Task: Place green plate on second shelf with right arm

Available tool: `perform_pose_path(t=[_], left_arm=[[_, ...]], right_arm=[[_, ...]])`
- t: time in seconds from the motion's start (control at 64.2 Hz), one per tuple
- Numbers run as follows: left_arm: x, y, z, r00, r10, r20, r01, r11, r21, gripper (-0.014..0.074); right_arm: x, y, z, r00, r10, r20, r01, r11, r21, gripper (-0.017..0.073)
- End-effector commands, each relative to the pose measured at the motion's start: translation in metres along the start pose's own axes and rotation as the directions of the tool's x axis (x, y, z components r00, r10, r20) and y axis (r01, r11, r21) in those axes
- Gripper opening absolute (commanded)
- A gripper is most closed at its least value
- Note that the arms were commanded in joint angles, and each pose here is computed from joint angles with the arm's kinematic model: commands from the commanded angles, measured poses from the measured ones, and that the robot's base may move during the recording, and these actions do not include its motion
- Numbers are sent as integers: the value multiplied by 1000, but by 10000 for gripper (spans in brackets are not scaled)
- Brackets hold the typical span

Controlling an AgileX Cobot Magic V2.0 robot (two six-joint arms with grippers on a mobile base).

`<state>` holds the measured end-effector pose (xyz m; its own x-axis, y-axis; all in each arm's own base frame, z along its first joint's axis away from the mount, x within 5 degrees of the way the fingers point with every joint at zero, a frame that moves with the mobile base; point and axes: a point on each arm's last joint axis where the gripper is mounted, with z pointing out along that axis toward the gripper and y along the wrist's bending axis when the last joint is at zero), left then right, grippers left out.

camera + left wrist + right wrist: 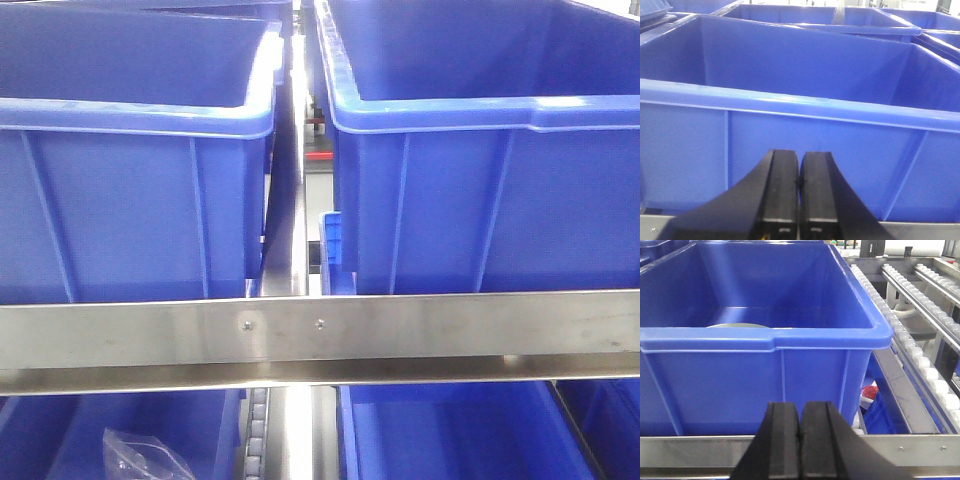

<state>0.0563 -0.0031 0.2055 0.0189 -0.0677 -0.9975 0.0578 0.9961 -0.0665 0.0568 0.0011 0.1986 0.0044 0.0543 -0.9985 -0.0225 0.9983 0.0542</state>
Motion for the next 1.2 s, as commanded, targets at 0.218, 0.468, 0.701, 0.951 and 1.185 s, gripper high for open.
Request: perform_pose_path(t=[0.218,0.468,0.701,0.951,1.185], left_arm=[[5,0,0,998,-8,58,7,1000,12,131],[5,0,0,998,-8,58,7,1000,12,131],[5,0,0,998,-8,58,7,1000,12,131],[5,0,0,998,-8,58,7,1000,12,131],[5,0,0,998,-8,58,7,1000,12,131]], right_arm=[[-13,1,-2,995,0,96,0,1000,-5,31],[-13,1,-2,994,-42,102,43,999,-2,31],[-13,1,-2,995,-37,96,37,999,-2,31],[-13,1,-2,995,-37,96,37,999,-2,31],[-13,1,-2,995,-37,96,37,999,-2,31]])
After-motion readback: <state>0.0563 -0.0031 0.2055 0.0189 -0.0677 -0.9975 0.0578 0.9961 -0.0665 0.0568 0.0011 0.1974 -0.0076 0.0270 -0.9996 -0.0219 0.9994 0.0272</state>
